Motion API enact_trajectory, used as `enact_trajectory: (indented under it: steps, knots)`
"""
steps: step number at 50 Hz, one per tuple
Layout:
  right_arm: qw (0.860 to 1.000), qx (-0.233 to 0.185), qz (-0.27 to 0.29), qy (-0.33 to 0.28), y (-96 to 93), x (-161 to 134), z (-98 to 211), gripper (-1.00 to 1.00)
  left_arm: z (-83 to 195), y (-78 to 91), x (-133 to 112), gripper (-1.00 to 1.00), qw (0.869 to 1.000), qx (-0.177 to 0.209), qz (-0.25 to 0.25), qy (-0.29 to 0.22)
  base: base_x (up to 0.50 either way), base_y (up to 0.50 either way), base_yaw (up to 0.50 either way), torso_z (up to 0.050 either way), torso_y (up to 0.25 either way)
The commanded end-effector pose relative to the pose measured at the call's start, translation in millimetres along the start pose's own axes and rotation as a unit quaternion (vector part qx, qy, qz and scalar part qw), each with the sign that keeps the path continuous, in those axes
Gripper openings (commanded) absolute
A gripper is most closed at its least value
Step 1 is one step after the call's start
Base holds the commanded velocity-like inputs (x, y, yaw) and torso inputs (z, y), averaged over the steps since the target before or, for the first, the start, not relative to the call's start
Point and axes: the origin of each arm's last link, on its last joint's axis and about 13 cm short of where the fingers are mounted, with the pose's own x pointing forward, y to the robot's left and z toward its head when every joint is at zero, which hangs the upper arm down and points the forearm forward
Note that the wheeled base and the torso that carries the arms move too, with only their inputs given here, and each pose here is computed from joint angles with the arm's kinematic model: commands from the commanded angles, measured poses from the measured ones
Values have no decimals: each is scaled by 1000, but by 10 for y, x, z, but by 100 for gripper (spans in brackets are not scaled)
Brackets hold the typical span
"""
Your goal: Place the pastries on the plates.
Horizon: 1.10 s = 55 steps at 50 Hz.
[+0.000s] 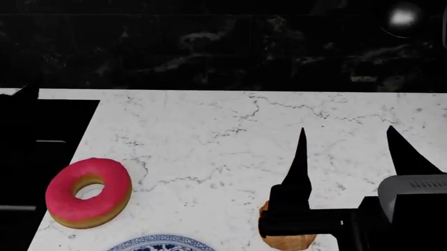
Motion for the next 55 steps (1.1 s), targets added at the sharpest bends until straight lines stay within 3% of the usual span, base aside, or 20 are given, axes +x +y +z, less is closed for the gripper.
enact_trajectory:
  steps: [1,9,18,25,39,55]
  knots:
    - [1000,3,1,2,29,-9,-63,100,589,203,302,100,993,-15,-31,110,0,0,0,0,0]
    - [999,9,3,34,44,-30,-90,100,702,291,563,100,980,-22,-29,198,0,0,0,0,0]
    - [999,0,4,38,37,-80,-101,100,629,347,729,100,972,-35,-11,234,0,0,0,0,0]
    - [999,-2,6,41,29,-136,-95,100,555,345,740,100,961,-19,-1,276,0,0,0,0,0]
    - [999,0,5,49,17,-201,-80,100,417,367,813,100,952,-31,8,303,0,0,0,0,0]
    - [999,3,5,54,33,-210,-95,100,167,269,924,100,940,-10,-10,341,0,0,0,0,0]
